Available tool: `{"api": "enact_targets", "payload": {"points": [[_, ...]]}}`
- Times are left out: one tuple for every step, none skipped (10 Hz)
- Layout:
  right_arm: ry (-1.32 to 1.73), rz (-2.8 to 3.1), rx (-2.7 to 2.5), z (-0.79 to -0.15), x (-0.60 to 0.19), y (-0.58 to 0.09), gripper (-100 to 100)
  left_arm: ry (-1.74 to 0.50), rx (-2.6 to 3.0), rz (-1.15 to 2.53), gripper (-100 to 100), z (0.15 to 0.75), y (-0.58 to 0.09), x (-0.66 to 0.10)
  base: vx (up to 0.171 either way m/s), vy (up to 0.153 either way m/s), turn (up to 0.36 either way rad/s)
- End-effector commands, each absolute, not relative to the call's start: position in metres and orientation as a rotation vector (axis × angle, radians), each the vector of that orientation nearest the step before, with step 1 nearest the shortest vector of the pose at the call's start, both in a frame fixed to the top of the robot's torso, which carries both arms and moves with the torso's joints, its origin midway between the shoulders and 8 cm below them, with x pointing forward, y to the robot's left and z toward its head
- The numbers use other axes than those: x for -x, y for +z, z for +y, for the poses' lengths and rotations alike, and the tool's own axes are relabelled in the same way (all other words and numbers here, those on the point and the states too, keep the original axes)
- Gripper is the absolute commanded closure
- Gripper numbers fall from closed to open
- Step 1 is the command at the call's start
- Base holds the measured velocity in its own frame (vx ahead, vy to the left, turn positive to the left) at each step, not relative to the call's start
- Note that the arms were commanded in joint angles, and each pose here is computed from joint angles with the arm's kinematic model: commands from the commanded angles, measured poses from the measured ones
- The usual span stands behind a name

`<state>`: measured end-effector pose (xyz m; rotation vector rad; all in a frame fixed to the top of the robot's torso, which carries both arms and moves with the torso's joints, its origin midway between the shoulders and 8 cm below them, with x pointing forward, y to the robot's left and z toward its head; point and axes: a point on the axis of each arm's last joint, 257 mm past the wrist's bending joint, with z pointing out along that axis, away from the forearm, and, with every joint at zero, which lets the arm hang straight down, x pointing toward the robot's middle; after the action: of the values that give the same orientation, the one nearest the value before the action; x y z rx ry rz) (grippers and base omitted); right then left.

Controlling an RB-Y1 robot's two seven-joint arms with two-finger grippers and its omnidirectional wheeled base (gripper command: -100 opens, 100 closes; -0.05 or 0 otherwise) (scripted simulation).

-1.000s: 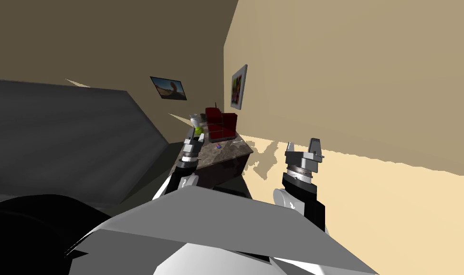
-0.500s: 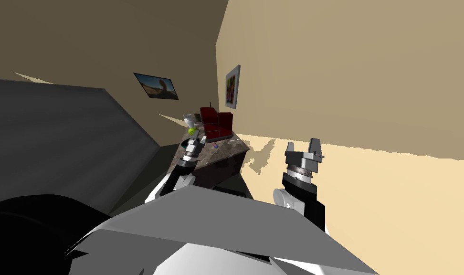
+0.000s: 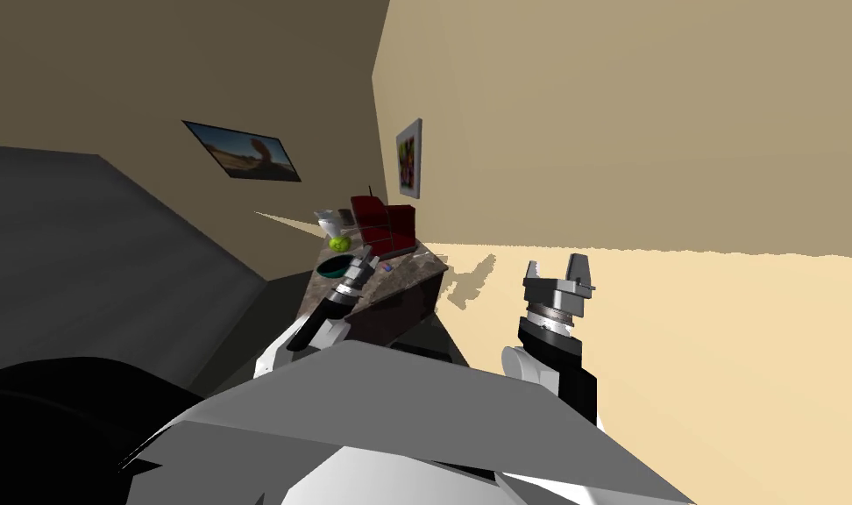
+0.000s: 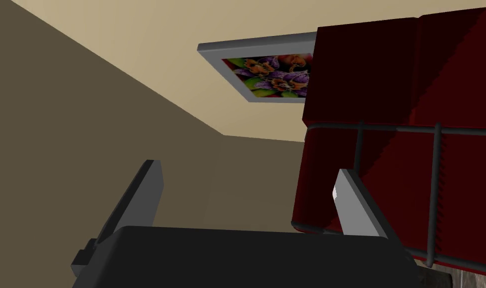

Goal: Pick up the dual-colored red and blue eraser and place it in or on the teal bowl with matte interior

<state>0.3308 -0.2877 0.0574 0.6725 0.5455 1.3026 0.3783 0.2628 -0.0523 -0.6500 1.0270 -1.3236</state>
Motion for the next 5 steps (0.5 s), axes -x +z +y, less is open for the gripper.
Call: {"api": "enact_targets", "payload": {"points": [[1.303, 0.546, -0.672, -0.288, -0.331, 0.057, 0, -1.307, 0.662, 1.065, -100, 0.265, -0.059, -0.384, -0.028, 0.021, -0.086], [1.302, 0.546, -0.673, -0.288, -0.331, 0.057, 0, -1.282, 0.679, 1.114, -100, 0.273, -0.071, -0.391, -0.035, 0.014, -0.196], [1.303, 0.546, -0.672, -0.288, -0.331, 0.057, 0, -1.277, 0.685, 1.122, -100, 0.273, -0.073, -0.392, -0.032, 0.014, -0.121], [1.302, 0.546, -0.673, -0.288, -0.331, 0.057, 0, -1.244, 0.707, 1.175, -100, 0.283, -0.086, -0.400, -0.039, 0.011, -0.213], [1.303, 0.546, -0.672, -0.288, -0.331, 0.057, 0, -1.240, 0.712, 1.180, -100, 0.284, -0.088, -0.401, -0.036, 0.016, -0.137]]}}
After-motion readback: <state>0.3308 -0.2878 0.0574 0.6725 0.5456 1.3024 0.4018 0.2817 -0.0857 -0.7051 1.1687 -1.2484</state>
